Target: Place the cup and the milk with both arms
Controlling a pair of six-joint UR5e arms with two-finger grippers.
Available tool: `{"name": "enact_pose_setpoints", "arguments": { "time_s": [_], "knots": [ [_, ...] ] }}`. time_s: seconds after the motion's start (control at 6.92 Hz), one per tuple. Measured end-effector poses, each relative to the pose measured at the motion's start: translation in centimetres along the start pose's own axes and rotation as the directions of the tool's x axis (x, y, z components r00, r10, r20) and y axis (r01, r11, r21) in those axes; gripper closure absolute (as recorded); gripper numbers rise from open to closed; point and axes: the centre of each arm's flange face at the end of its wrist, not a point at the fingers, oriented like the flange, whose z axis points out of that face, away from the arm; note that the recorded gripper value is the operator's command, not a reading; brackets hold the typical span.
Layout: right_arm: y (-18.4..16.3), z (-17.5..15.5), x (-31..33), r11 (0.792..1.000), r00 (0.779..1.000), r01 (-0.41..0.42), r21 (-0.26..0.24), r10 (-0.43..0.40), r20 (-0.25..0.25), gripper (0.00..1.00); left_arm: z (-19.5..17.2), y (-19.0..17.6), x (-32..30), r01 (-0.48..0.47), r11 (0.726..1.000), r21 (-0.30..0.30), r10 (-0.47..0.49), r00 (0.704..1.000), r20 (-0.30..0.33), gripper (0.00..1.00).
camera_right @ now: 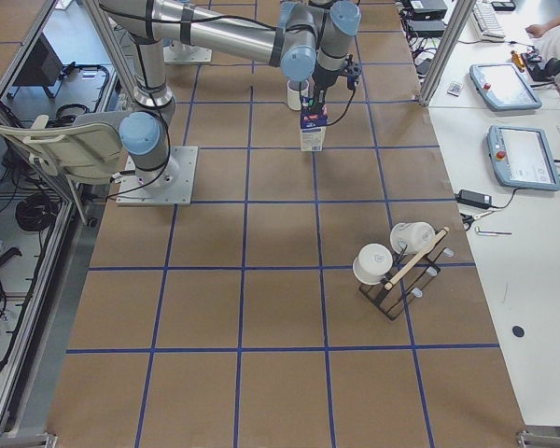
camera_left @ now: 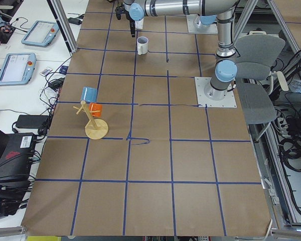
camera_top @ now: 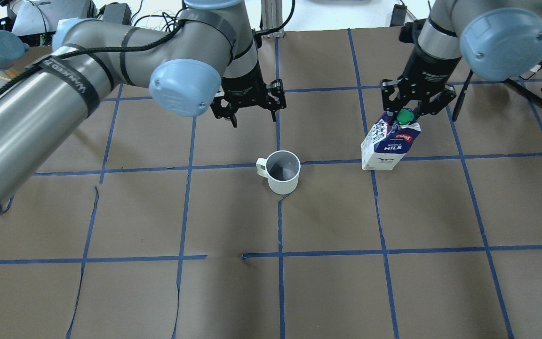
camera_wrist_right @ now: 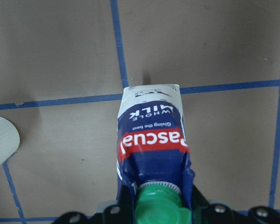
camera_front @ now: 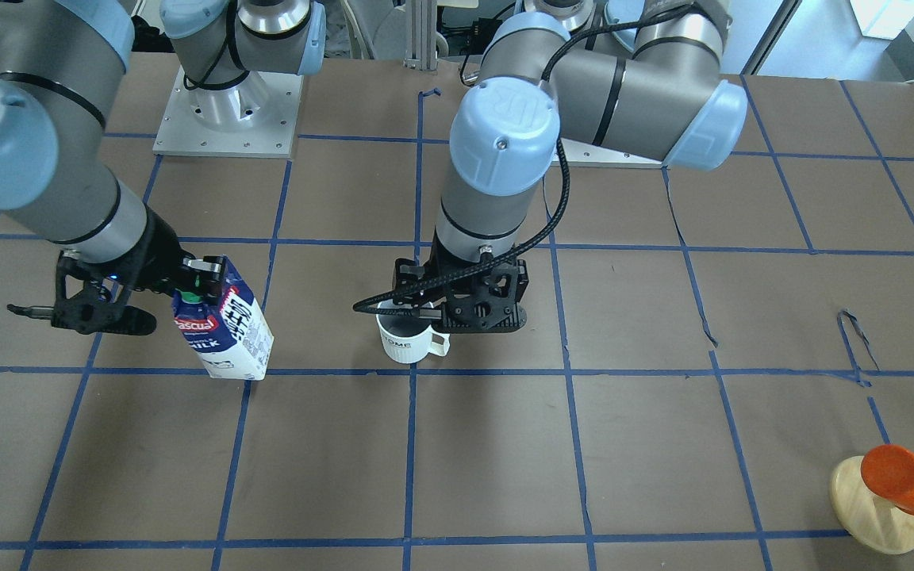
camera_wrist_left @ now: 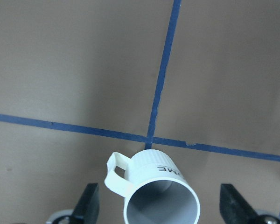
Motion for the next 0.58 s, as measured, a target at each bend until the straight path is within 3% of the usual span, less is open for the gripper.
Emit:
{"name": "enact_pose_setpoints", "arguments": {
  "time_s": [0.29,0.58],
  "knots": [
    [0.5,0.8,-5.2,1.000,1.000,-0.023,-0.007,0.023,-0.014,0.78,-6.1,2.7,-4.1,-0.110,0.994,-0.019,0.110,0.994,0.007,0.07],
    [1.3,2.0,-8.7,0.999,0.999,-0.045,-0.015,0.044,-0.020,0.77,-10.4,5.2,-8.8,-0.092,0.996,-0.001,0.092,0.996,0.016,0.05]
  ]
}}
